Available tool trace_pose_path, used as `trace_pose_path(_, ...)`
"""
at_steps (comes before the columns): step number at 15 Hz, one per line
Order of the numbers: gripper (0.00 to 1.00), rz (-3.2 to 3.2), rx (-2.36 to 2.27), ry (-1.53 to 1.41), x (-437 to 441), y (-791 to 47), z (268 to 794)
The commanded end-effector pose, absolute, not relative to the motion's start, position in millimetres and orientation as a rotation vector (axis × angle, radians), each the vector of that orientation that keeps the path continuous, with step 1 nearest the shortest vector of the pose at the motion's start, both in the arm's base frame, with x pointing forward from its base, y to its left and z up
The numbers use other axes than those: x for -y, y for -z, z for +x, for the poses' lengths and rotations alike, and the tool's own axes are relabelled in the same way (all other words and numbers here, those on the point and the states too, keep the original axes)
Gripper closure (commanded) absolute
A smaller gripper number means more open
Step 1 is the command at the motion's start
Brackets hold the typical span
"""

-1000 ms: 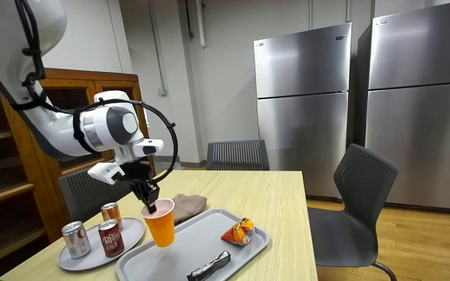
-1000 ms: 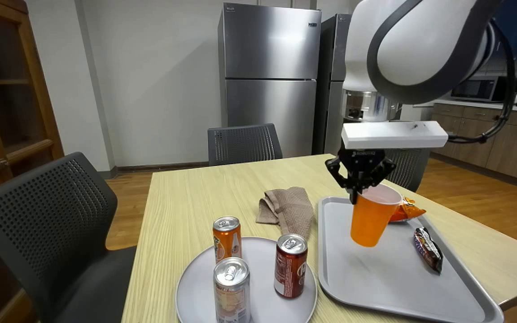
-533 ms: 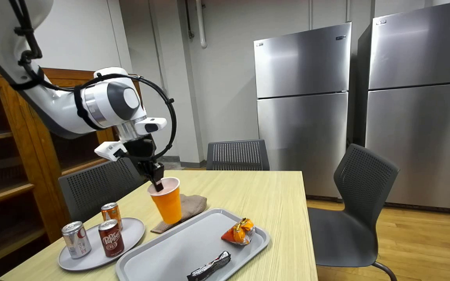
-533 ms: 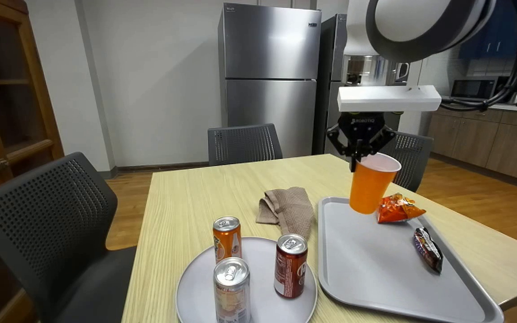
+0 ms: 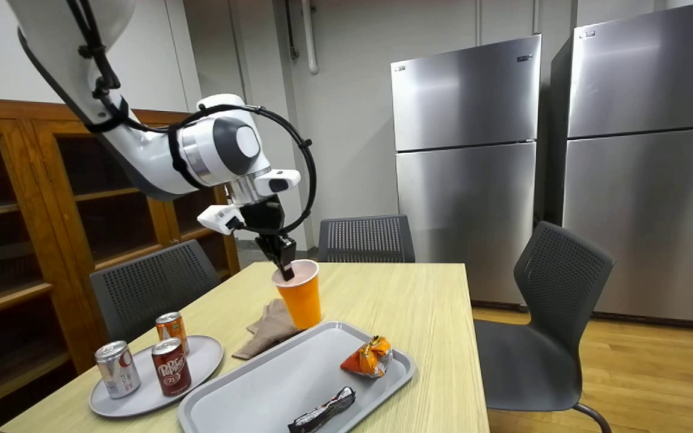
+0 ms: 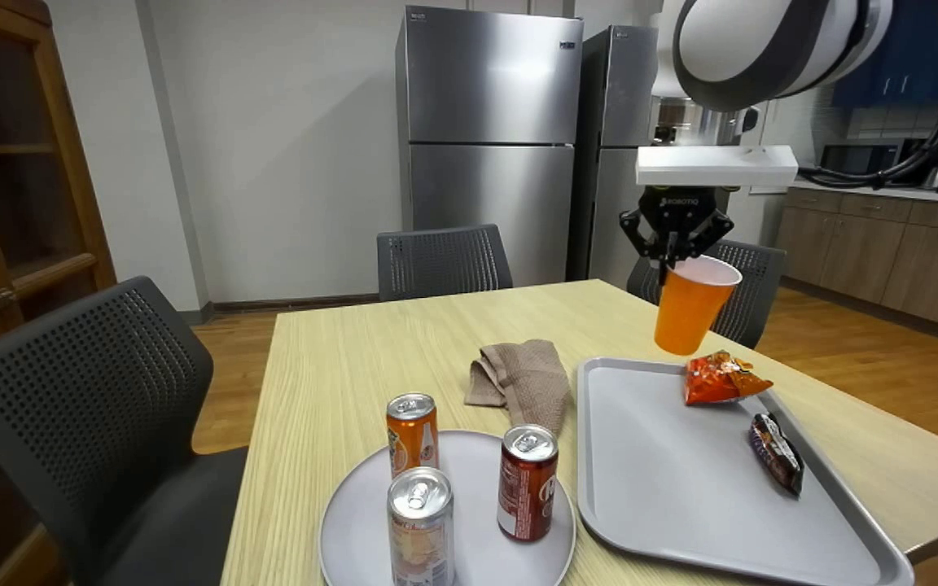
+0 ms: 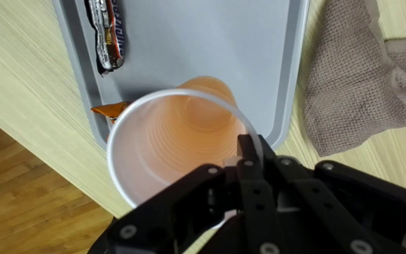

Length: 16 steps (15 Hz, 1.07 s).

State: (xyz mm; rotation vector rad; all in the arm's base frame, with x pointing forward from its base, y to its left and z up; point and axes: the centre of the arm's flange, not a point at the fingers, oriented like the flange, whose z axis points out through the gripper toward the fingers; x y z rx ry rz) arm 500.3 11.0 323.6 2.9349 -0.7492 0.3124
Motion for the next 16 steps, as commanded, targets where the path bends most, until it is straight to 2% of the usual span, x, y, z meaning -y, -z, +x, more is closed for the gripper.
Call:
trace_pose_path(1, 0.99, 2.940, 0.761, -0.297, 18.9, -316.1, 540.7)
trace_pose_path(16, 0.99, 2.982, 0.820, -0.268, 54.8, -286.6, 654.0)
